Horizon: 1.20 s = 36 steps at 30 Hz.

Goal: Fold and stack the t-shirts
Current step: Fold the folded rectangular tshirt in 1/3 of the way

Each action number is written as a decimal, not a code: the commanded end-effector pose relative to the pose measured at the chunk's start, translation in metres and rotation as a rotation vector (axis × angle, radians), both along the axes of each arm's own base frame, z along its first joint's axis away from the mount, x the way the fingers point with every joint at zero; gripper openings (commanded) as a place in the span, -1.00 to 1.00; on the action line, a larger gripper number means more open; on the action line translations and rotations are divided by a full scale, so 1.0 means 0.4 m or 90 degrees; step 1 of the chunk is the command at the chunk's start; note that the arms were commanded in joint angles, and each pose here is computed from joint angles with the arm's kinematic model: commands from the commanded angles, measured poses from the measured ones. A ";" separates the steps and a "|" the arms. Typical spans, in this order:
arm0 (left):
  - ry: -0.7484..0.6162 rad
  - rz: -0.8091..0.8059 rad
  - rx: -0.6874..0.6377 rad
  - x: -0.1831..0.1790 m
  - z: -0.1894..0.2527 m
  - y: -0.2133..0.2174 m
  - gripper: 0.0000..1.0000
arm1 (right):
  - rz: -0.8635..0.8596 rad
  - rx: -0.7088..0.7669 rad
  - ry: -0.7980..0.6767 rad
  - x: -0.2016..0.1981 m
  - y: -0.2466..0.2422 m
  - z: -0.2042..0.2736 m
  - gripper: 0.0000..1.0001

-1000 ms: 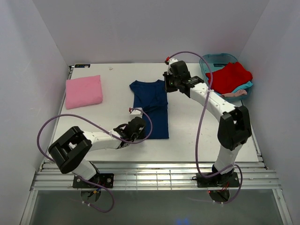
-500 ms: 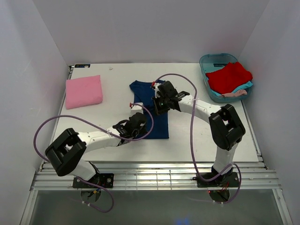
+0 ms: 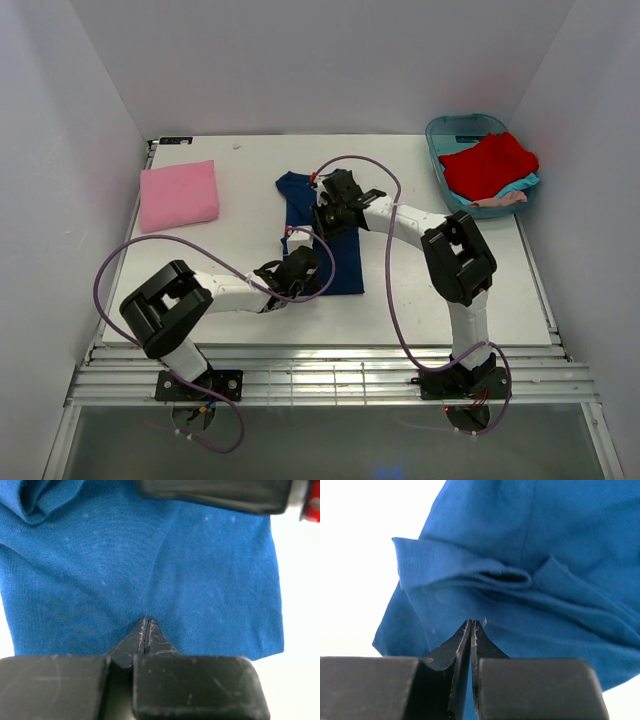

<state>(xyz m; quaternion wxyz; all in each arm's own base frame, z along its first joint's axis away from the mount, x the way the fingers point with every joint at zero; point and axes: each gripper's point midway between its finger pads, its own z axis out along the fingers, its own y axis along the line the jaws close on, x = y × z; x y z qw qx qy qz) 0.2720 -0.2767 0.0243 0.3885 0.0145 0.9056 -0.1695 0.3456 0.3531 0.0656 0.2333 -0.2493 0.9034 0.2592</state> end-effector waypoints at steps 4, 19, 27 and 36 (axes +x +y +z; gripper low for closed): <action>0.046 -0.016 0.022 -0.086 -0.056 0.047 -1.00 | 0.007 0.029 -0.009 0.041 0.056 0.014 -0.84; 0.058 -0.008 0.016 -0.172 -0.058 0.109 -1.00 | -0.070 0.036 -0.095 0.201 0.107 0.100 -0.85; -0.132 0.004 -0.021 -0.027 0.290 0.032 -0.97 | -0.145 -0.032 -0.194 0.087 -0.074 0.222 -0.61; -0.061 0.050 0.008 -0.070 0.257 0.125 0.96 | -0.162 -0.034 -0.115 -0.237 -0.233 0.137 0.59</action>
